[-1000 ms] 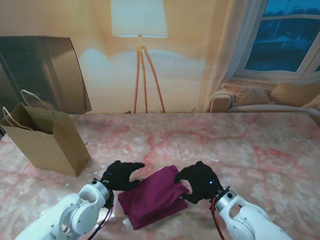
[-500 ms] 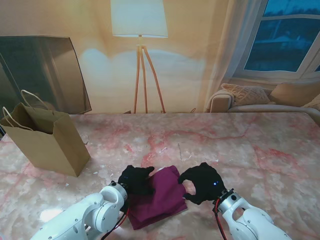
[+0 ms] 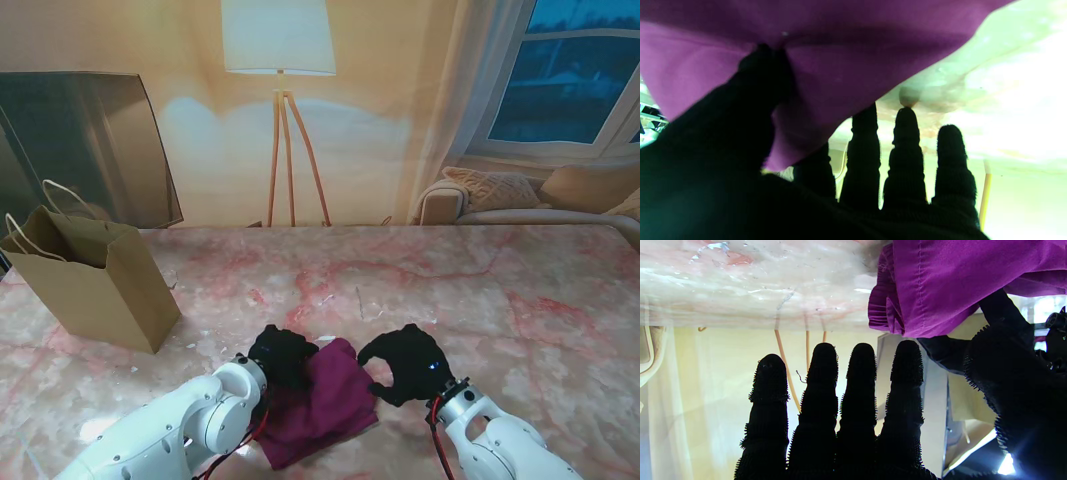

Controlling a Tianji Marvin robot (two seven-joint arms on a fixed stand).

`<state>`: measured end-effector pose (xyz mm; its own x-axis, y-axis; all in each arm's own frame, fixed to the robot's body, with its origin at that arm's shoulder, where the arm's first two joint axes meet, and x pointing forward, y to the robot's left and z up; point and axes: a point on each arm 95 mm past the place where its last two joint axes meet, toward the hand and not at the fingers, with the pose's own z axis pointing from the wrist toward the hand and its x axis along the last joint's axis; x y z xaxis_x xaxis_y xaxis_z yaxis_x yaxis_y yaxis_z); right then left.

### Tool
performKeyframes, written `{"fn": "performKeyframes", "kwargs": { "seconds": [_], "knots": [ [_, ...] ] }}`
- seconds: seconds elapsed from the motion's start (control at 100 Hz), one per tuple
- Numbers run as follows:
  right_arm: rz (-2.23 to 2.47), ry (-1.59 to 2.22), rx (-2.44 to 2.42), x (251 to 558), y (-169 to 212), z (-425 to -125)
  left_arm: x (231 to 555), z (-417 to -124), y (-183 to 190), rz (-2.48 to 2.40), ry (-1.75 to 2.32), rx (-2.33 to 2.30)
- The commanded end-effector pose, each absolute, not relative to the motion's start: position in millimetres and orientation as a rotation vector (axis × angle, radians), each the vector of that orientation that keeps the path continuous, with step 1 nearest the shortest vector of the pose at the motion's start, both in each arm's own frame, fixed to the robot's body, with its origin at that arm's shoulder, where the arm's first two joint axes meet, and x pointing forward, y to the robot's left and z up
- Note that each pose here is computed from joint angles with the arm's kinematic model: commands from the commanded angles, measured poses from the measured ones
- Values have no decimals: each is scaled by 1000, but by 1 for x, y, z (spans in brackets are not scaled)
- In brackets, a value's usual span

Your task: Fold the socks and the shorts into the kraft paper bag

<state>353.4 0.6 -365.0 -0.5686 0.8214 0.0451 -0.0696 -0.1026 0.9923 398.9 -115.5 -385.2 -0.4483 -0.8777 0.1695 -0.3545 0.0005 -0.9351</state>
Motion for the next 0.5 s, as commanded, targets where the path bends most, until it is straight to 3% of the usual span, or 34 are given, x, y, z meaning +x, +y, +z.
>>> {"fn": "performKeyframes", "kwargs": {
  "seconds": [0.0,0.49],
  "knots": [
    [1744,1518,853,352,2,-367,386,-409,-110,-1400,1873,-1315],
    [1736,1525,872,352,4,-368,387,-387,-92,-1562,1617,-1567]
  ]
}}
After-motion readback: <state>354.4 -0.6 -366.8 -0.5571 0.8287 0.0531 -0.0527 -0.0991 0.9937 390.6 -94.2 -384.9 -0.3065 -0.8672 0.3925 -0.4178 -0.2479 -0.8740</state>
